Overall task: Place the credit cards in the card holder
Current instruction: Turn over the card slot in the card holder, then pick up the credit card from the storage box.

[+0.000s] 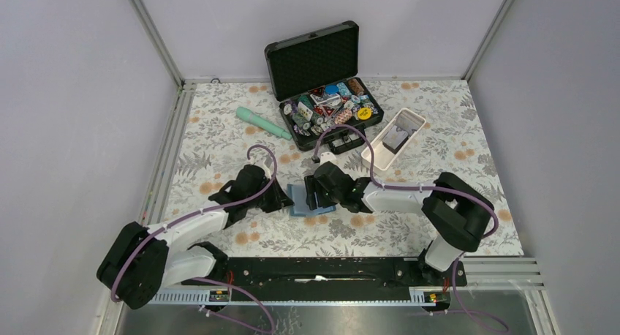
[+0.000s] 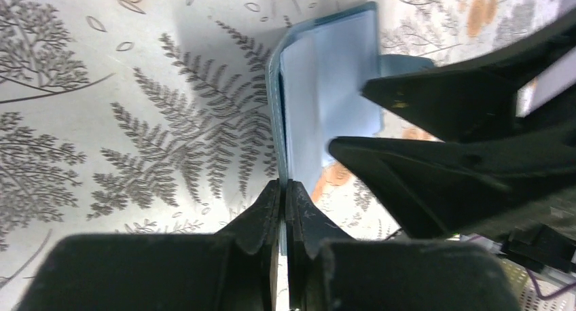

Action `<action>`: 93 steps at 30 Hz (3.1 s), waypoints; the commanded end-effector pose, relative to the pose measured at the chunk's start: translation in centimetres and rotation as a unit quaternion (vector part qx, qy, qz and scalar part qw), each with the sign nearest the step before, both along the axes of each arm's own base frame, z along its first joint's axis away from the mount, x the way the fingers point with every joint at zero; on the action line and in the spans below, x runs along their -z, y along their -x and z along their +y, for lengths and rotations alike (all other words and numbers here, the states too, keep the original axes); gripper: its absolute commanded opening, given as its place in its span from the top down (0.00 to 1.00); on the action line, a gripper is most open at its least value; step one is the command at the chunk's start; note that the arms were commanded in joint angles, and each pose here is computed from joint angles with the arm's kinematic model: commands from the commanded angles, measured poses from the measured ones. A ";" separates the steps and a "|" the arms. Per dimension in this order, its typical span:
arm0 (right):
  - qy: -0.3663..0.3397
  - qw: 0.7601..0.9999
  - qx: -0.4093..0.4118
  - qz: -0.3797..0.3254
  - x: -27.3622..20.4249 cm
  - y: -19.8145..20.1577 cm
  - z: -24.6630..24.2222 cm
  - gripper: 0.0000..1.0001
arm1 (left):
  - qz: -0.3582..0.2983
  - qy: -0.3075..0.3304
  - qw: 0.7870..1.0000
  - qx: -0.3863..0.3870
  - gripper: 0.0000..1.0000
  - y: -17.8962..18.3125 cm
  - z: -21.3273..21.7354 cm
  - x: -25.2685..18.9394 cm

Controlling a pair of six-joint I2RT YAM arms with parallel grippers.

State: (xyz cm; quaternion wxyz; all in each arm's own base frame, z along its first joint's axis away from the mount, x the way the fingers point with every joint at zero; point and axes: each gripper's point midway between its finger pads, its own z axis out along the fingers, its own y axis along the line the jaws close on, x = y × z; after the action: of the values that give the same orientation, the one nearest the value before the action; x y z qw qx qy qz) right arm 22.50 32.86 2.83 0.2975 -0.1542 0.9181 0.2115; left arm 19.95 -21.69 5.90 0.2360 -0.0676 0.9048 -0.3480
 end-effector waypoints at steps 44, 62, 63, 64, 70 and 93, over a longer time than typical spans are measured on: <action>0.362 0.912 0.159 -0.111 -11.7 -21.3 -27.2 0.18 | -0.189 -0.207 0.953 -0.114 0.01 -8.7 14.8 -16.4; 0.439 0.887 0.138 -0.039 -7.8 -27.3 -33.7 0.18 | -0.181 -0.222 0.951 -0.117 0.01 -8.8 15.7 -14.7; 0.436 0.889 0.135 -0.034 -7.4 -27.3 -33.7 0.18 | -0.181 -0.221 0.951 -0.116 0.01 -8.8 15.7 -14.7; 0.433 0.891 0.133 -0.030 -7.0 -27.4 -33.8 0.18 | -0.180 -0.221 0.951 -0.117 0.01 -8.8 15.7 -14.6; 0.436 0.891 0.130 -0.016 -5.4 -27.9 -34.5 0.18 | -0.179 -0.220 0.952 -0.114 0.01 -8.8 15.6 -14.4; 0.477 0.868 0.134 -0.028 -4.6 -28.9 -35.8 0.27 | -0.178 -0.212 0.955 -0.108 0.01 -8.6 15.2 -14.3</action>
State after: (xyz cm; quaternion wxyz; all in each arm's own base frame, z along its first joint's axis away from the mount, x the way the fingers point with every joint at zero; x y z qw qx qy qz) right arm 50.47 -2.31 6.73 0.2309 -0.1622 0.9184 -0.2774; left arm 27.96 -6.37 19.38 0.4164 -0.0583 0.8992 -0.1212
